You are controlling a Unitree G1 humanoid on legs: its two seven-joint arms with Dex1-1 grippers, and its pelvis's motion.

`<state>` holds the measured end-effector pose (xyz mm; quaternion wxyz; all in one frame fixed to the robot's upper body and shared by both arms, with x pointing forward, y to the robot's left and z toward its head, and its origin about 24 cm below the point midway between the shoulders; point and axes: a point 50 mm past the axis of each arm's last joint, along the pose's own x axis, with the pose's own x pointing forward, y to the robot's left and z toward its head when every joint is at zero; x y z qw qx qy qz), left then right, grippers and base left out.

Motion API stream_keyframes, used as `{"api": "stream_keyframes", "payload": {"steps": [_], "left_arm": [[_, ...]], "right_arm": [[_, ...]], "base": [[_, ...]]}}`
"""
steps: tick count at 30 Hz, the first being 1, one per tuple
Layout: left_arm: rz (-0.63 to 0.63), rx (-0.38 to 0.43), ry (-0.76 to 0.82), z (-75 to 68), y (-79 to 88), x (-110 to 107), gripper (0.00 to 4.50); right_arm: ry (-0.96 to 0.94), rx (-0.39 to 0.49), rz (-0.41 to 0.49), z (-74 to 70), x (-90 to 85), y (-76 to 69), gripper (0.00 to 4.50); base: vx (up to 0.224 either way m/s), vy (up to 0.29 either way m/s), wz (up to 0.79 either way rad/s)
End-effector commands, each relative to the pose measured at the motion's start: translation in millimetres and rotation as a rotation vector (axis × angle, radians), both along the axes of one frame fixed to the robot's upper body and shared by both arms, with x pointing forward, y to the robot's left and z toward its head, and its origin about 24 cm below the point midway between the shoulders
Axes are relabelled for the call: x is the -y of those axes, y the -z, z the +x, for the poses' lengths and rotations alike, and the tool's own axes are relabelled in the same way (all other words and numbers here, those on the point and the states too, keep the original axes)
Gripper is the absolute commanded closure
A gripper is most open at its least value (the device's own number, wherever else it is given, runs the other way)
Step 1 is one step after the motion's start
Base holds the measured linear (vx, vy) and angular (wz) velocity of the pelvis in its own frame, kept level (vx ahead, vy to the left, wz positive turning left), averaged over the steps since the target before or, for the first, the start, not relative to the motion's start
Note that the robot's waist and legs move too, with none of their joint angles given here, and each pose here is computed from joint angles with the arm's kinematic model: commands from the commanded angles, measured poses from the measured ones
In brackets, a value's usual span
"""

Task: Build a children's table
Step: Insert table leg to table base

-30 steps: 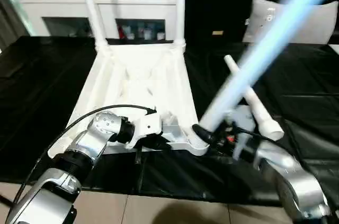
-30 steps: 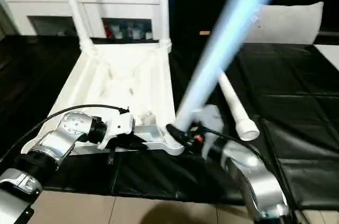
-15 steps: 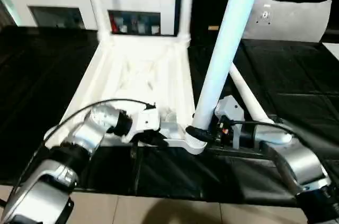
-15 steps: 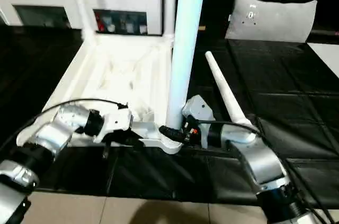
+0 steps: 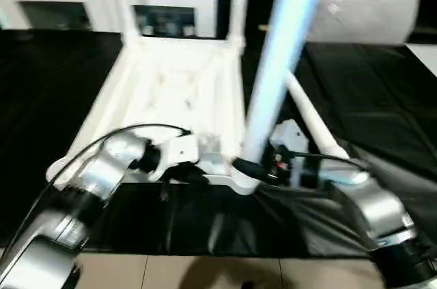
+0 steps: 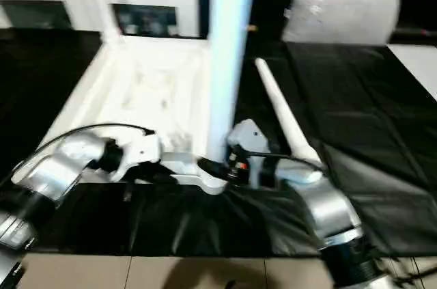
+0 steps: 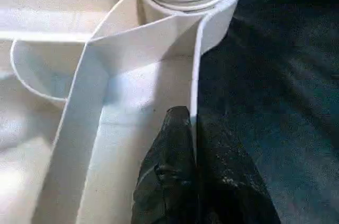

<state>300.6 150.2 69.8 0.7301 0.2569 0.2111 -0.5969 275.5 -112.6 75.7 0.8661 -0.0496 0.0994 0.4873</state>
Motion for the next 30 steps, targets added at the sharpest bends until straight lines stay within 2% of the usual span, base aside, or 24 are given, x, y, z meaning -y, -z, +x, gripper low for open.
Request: {"api": "stream_keyframes", "payload": {"steps": [1,6,8,10,15,22,27,28,29,30], "left_arm": [[-0.07,0.072,-0.142,-1.8,-20.0,0,4.5],[-0.101,0.066,-0.176,-17.6,-21.6,19,4.5],[-0.131,0.063,-0.198,-24.5,-28.2,38,4.5],[-0.146,0.063,-0.212,-24.6,-31.4,45,4.5],[-0.112,0.104,-0.238,-18.9,-34.6,48,4.5],[-0.061,0.132,-0.247,-16.0,-31.0,38,4.5],[-0.074,0.16,-0.166,-16.5,-30.3,31,4.5],[-0.075,0.153,-0.178,-13.9,-29.6,28,4.5],[-0.095,0.134,-0.175,-13.2,-30.4,27,4.23],[-0.124,0.112,-0.173,-13.2,-32.0,26,4.23]], "right_arm": [[0.172,-0.284,-0.15,-11.4,20.1,60.5,2.61],[0.302,-0.262,-0.146,3.0,18.4,60.8,2.61],[0.378,-0.246,-0.131,13.6,15.2,58.2,2.61],[0.394,-0.238,-0.122,17.1,13.3,56.4,2.61],[0.389,-0.234,-0.103,19.9,6.8,53.2,2.61],[0.362,-0.179,-0.053,18.9,6.6,45.1,2.61],[0.368,-0.069,0.203,21.0,15.2,12.7,2.61],[0.359,-0.046,0.272,20.9,17.4,3.6,2.61],[0.355,-0.038,0.313,20.6,18.8,-1.3,2.61],[0.352,-0.028,0.349,20.3,20.6,-6.1,2.61]], "base": [[0.0,0.0,0.0],[0.0,0.0,0.0],[0.0,0.0,0.0],[0.0,0.0,0.0],[0.0,0.0,0.0],[0.0,0.0,0.0],[0.0,0.0,0.0],[0.0,0.0,0.0],[0.0,0.0,0.0],[0.0,0.0,0.0]]}}
